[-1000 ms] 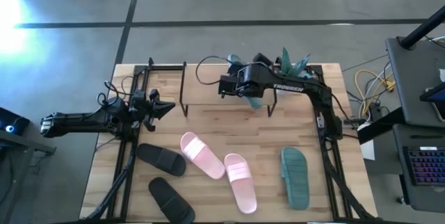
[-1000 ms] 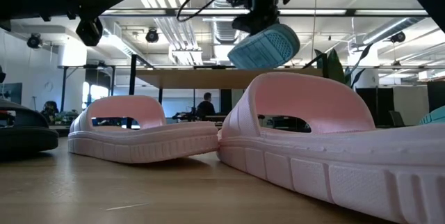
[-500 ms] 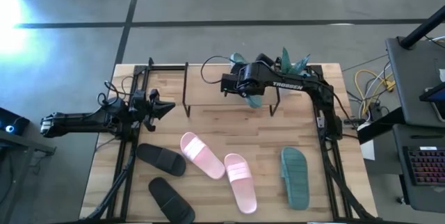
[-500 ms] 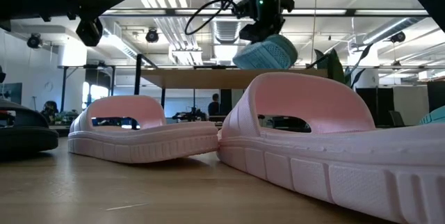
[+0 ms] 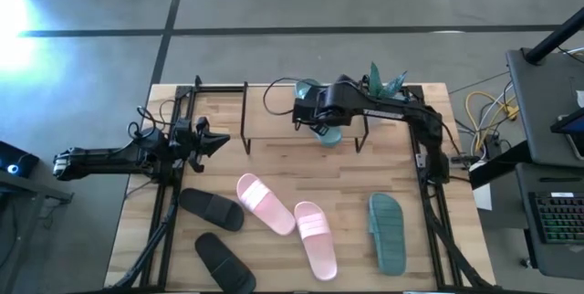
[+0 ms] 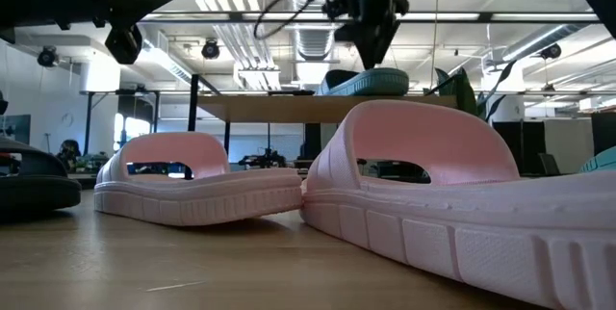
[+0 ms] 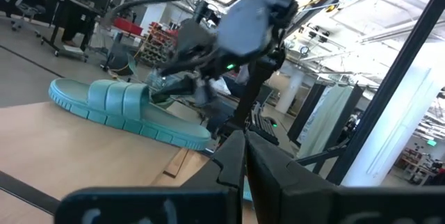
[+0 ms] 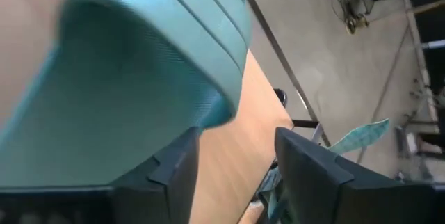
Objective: Pick and place slides into the shelf
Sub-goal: Put the left green slide on the shelf
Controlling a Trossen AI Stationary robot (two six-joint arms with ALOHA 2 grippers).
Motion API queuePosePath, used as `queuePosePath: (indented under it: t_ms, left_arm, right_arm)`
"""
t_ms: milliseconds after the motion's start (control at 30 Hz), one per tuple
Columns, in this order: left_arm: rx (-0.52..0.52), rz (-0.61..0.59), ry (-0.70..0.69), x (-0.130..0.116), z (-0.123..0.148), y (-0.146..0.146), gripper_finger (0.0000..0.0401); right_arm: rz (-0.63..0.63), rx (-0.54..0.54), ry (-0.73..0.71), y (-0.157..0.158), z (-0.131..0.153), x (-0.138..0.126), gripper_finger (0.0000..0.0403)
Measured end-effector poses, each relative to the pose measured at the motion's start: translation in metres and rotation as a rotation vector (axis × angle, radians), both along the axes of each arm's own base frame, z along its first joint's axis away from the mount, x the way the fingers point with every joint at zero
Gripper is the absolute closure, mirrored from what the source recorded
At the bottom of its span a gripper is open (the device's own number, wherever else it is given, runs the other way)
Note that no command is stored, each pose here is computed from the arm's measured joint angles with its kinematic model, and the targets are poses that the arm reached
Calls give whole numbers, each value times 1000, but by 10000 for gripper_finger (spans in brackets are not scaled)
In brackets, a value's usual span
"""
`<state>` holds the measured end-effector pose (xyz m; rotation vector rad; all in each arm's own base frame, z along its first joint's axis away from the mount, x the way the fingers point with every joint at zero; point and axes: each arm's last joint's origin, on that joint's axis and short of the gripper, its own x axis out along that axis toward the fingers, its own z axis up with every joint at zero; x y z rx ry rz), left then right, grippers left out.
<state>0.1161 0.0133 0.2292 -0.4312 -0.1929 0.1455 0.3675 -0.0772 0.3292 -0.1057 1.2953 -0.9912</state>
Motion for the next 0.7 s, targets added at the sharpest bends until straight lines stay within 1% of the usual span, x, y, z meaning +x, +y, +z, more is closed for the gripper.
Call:
queuePosePath:
  t_ms: [33, 67, 167, 200, 300, 400, 500, 567, 700]
  left_arm:
    - [-2, -1, -1, 0, 0, 0, 401]
    - [-4, 0, -1, 0, 0, 0, 401]
    - [-5, -1, -2, 0, 0, 0, 401]
    - [-5, -1, -7, 0, 1, 0, 401]
    - [-6, 12, -29, -1, 3, 0, 401]
    - [-9, 41, -35, -1, 3, 1, 401]
    - [-13, 66, -35, -1, 3, 2, 401]
    - [-15, 72, -35, -1, 3, 2, 401]
    - [-15, 72, -34, -1, 3, 2, 401]
  right_arm:
    - [8, 16, -20, 2, 7, -4, 215]
    - [14, 55, -46, 4, 13, -9, 214]
    - [34, 256, -179, 7, 31, -19, 222]
    - [32, 308, -236, 7, 35, -20, 228]
    - [54, 385, -391, 3, 42, -13, 258]
    - [119, 405, -491, -3, 41, 3, 303]
    - [157, 387, -510, -13, 30, 18, 354]
    - [159, 381, -496, -21, 21, 25, 383]
    - [154, 373, -467, -36, 5, 35, 389]
